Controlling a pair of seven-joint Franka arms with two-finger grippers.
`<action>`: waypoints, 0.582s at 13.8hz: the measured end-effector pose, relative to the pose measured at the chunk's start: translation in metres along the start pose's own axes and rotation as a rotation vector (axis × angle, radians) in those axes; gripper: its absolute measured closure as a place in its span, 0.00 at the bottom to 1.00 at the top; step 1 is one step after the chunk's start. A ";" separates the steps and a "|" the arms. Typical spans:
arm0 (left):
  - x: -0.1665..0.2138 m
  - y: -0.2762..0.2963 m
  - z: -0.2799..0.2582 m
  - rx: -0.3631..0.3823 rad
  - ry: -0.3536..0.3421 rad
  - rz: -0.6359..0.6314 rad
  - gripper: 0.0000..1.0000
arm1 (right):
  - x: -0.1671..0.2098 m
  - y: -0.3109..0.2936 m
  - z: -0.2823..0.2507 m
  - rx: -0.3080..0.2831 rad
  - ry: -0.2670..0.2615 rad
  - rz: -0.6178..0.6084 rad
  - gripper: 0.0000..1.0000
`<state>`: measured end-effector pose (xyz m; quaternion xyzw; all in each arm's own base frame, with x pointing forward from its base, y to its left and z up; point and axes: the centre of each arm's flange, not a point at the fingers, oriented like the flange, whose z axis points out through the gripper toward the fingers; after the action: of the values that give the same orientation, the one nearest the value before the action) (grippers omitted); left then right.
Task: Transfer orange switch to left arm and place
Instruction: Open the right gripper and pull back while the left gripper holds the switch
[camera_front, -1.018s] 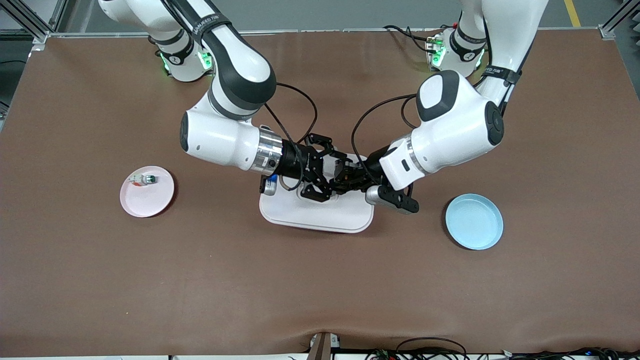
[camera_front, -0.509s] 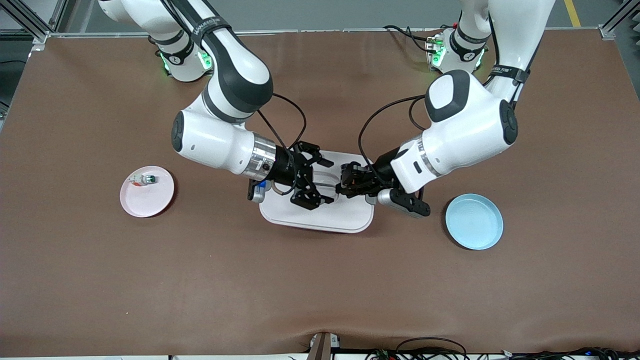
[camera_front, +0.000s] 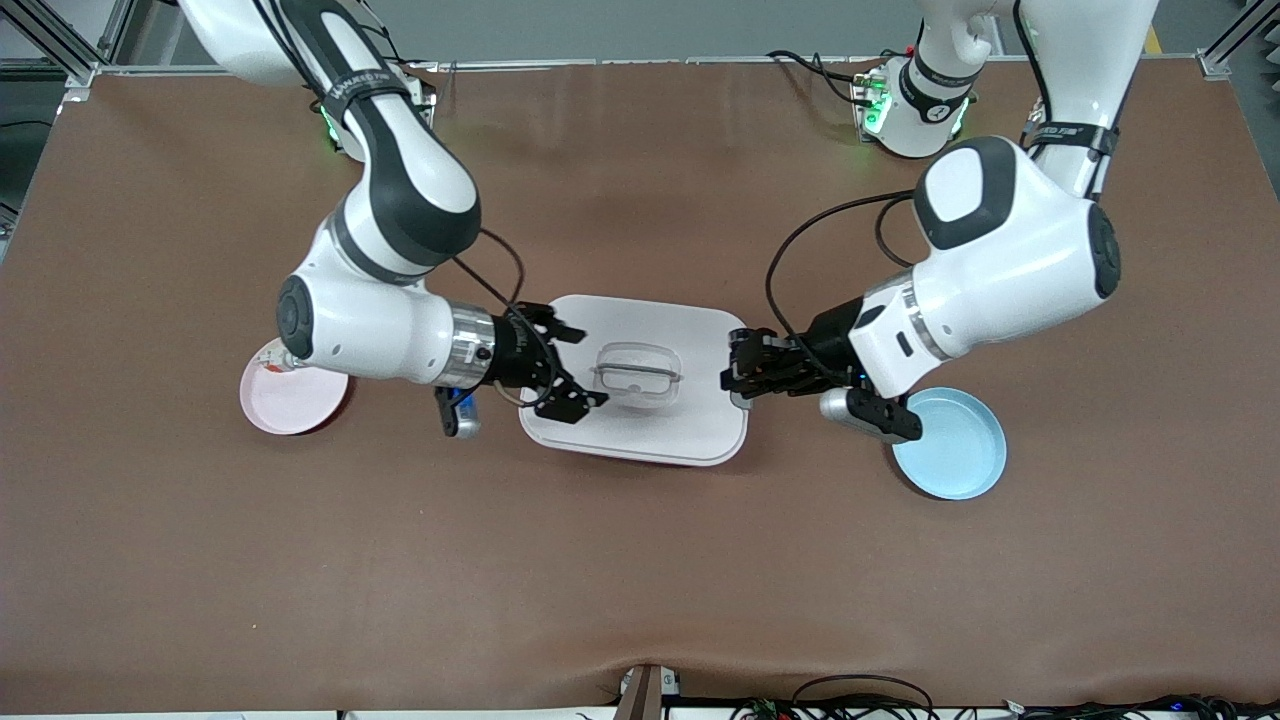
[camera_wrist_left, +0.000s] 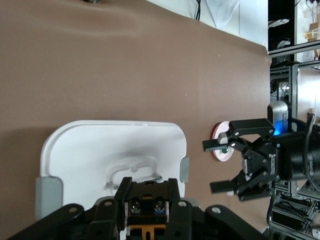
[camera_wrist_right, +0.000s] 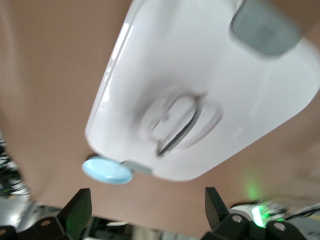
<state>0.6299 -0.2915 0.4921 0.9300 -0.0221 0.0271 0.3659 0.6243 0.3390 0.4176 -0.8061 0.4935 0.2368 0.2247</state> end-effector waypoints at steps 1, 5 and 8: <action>0.000 -0.007 -0.006 0.003 -0.026 -0.004 0.67 | 0.011 0.004 -0.006 -0.041 0.022 -0.047 0.00; 0.002 -0.035 -0.031 0.011 -0.092 -0.006 0.67 | 0.058 0.020 -0.040 -0.153 0.044 -0.247 0.00; -0.003 -0.048 -0.049 0.068 -0.150 0.043 0.67 | 0.097 0.038 -0.074 -0.247 0.070 -0.413 0.00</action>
<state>0.6277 -0.2225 0.4947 0.9407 -0.0683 -0.0343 0.3305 0.6408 0.2120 0.4126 -0.9191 0.2930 0.2162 0.1506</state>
